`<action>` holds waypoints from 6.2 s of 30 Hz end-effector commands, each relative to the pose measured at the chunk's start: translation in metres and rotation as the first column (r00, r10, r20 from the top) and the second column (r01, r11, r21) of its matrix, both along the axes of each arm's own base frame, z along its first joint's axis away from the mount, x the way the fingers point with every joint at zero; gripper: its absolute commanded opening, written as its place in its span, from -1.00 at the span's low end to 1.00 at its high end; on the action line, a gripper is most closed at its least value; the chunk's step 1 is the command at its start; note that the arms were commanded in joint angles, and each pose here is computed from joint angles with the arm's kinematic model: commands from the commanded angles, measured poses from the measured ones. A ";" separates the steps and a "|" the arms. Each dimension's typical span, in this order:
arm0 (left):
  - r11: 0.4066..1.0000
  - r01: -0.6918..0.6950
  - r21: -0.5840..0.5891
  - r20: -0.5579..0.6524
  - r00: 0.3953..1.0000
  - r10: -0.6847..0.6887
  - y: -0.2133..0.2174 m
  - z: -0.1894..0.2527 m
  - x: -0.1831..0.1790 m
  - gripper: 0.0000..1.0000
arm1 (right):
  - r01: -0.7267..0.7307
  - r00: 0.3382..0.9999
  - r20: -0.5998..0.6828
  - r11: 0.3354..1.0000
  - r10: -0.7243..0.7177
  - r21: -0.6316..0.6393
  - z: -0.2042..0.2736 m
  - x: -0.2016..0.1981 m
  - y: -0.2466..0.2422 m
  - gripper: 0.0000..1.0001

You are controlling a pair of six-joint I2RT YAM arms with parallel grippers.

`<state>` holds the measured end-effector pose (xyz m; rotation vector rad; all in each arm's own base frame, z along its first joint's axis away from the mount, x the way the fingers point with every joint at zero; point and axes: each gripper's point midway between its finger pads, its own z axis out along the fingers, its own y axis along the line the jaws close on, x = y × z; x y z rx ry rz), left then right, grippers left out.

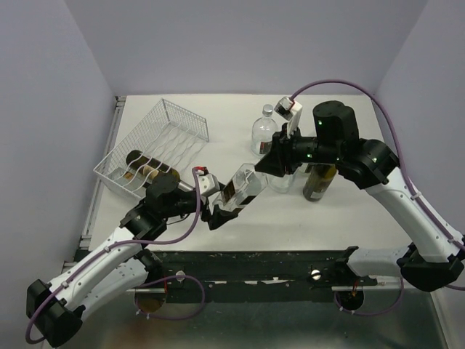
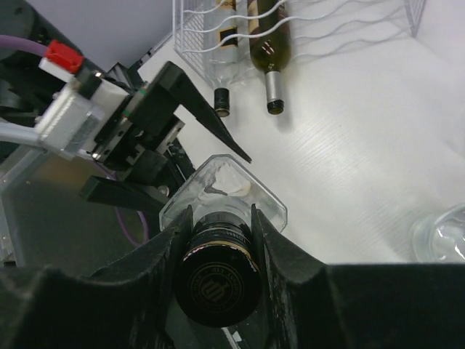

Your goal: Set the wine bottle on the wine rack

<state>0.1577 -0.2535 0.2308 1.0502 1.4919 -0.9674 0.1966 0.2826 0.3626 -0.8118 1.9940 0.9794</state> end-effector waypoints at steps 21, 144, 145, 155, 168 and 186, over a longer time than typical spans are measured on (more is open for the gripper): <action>0.992 0.079 0.096 -0.002 0.997 -0.079 -0.013 -0.006 0.008 -1.00 | -0.171 0.974 0.185 0.965 0.134 0.200 0.051 -0.022 0.013 -0.99; 0.842 -0.455 -0.291 0.604 0.595 0.530 0.092 0.229 0.056 0.98 | 0.028 0.983 -0.149 0.890 -0.107 -0.454 -0.197 0.027 0.070 -0.99; 0.846 -0.444 -0.295 0.601 0.602 0.525 0.090 0.229 0.053 0.98 | 0.022 0.983 -0.152 0.888 -0.103 -0.459 -0.200 0.028 0.073 -0.99; 0.840 -0.465 -0.280 0.606 0.593 0.530 0.094 0.225 0.055 0.98 | 0.004 0.982 -0.162 0.868 -0.097 -0.496 -0.230 0.034 0.096 -0.99; 0.866 -0.445 -0.227 0.613 0.626 0.482 0.091 0.219 0.049 0.98 | 0.012 0.994 -0.088 0.858 -0.066 -0.514 -0.243 0.064 0.128 -0.99; 0.883 -0.419 -0.210 0.612 0.648 0.453 0.087 0.220 0.045 0.98 | 0.039 0.999 0.039 0.842 -0.022 -0.539 -0.253 0.092 0.139 -0.99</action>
